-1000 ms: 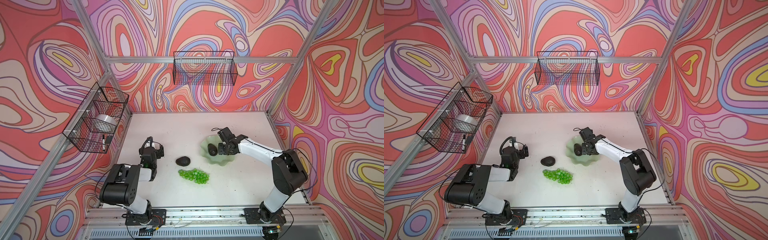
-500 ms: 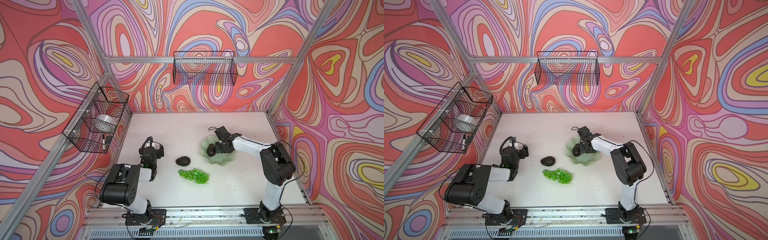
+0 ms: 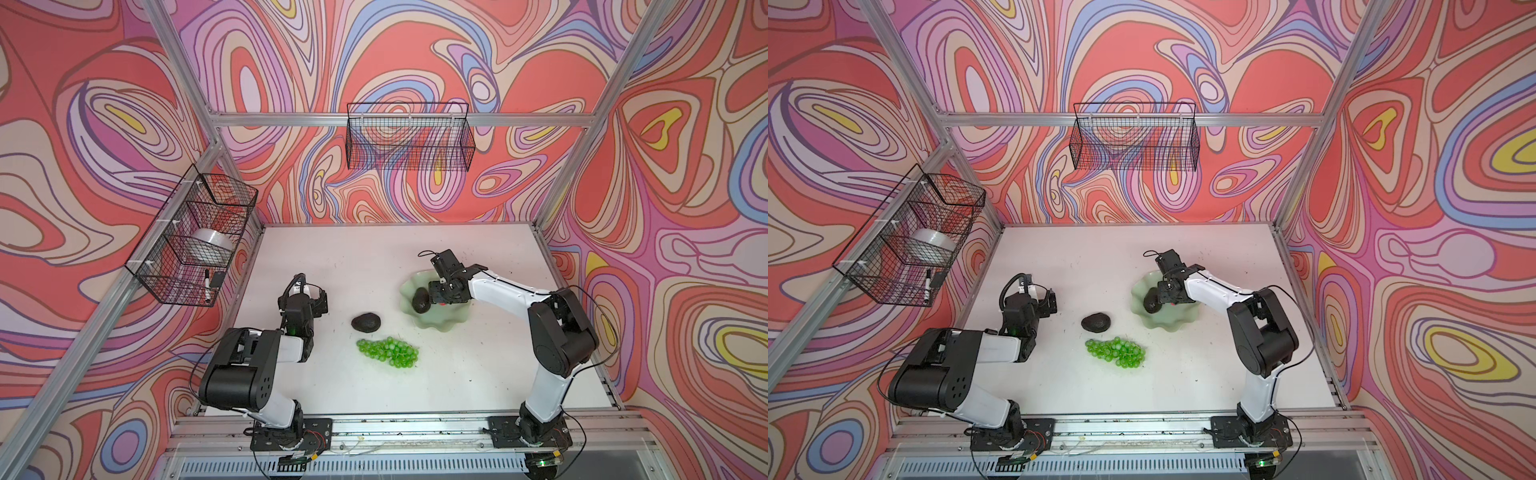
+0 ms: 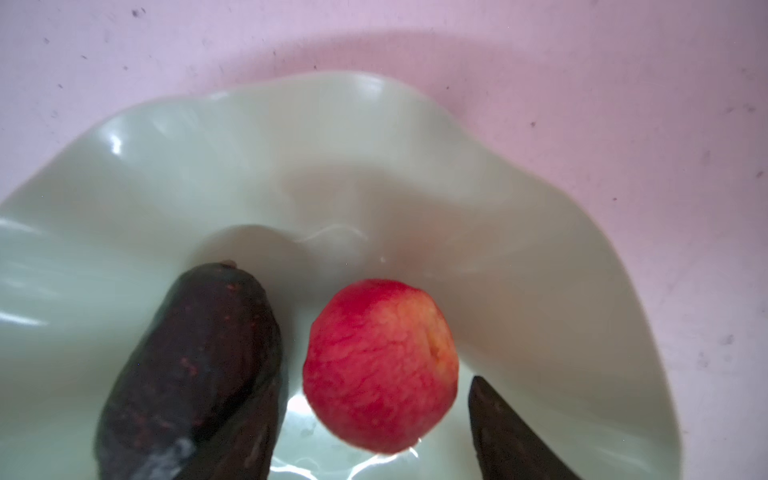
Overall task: Place and organize the fake fruits in the fruit bowl
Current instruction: 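Move the right gripper to the other avocado and grasp it, then carry the second avocado with the right gripper into the bowl and release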
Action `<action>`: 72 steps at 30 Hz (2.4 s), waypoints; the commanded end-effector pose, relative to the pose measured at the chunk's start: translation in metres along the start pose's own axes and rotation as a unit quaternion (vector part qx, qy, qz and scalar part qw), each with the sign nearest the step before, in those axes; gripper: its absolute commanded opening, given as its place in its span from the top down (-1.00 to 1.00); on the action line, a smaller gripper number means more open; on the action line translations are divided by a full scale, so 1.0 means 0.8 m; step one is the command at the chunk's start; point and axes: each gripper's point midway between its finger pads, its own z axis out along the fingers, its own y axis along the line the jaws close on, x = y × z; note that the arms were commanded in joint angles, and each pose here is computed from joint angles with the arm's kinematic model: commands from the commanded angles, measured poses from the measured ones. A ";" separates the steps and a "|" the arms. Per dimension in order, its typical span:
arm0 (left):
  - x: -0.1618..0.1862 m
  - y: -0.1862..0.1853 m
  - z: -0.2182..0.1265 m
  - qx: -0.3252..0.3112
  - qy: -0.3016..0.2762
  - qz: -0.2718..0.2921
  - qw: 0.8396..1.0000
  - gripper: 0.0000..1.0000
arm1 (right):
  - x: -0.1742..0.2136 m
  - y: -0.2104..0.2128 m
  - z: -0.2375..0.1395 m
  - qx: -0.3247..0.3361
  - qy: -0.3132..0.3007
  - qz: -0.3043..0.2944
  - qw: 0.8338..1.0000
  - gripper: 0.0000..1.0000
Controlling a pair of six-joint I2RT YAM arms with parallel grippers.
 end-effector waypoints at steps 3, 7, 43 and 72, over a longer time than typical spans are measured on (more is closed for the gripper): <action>-0.012 0.001 0.003 -0.001 -0.013 -0.008 1.000 -1.00 | -0.045 0.013 -0.091 -0.036 -0.079 -0.013 0.996 -0.47; -0.012 0.001 0.003 -0.002 -0.013 -0.009 1.000 -1.00 | -0.042 0.079 -0.133 -0.076 -0.104 -0.109 0.986 -0.47; -0.012 0.000 0.003 -0.001 -0.014 -0.008 1.000 -1.00 | 0.086 0.318 -0.010 -0.263 -0.045 -0.477 0.838 -0.60; -0.012 0.001 0.003 -0.002 -0.014 -0.009 1.000 -1.00 | 0.018 0.263 -0.114 -0.218 -0.103 -0.280 0.929 0.00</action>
